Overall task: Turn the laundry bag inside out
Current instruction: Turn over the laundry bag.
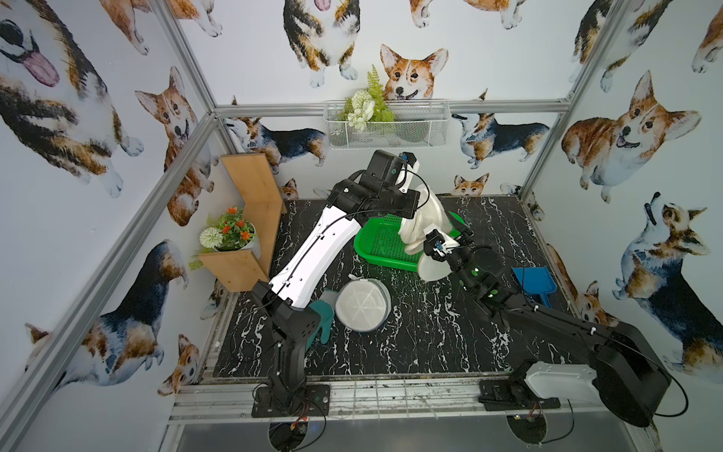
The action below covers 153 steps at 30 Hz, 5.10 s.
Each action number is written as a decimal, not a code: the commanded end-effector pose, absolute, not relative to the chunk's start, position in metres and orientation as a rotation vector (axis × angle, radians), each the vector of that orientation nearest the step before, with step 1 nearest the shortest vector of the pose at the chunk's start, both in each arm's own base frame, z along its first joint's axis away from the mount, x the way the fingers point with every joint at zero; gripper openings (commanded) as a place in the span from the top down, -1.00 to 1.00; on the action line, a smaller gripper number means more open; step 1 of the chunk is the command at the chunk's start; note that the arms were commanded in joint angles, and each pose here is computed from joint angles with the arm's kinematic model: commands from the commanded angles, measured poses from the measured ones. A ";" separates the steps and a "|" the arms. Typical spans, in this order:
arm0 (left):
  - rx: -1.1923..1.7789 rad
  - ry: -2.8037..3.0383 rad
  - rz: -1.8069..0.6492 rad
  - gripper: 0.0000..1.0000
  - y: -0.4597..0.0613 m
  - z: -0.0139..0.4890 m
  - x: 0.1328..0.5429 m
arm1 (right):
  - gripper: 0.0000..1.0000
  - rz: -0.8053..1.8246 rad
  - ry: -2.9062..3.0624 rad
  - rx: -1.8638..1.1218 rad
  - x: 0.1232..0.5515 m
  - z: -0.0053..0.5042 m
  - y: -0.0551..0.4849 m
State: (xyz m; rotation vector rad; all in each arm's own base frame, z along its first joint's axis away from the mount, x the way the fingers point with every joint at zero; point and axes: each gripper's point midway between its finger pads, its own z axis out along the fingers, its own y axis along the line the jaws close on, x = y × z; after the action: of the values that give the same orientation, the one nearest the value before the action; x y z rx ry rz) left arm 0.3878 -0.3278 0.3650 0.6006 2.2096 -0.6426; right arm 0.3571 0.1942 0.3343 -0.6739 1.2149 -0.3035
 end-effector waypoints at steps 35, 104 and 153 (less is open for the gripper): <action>1.782 1.420 -0.330 1.00 -0.334 0.364 0.286 | 0.42 0.264 1.225 -1.183 0.295 0.353 0.238; 0.868 1.326 -0.313 1.00 -0.306 0.382 0.288 | 1.00 0.639 1.365 0.032 0.377 0.456 0.138; 0.914 1.491 0.010 -0.75 -0.305 0.430 0.342 | 1.00 0.728 1.833 -0.273 0.384 0.403 0.183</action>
State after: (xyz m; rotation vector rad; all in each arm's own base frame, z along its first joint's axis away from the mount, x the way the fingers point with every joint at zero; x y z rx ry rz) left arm 0.3351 -0.3104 0.4408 0.8547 1.4594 -0.1004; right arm 0.3917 0.1786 0.4130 -0.1957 1.7807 0.7532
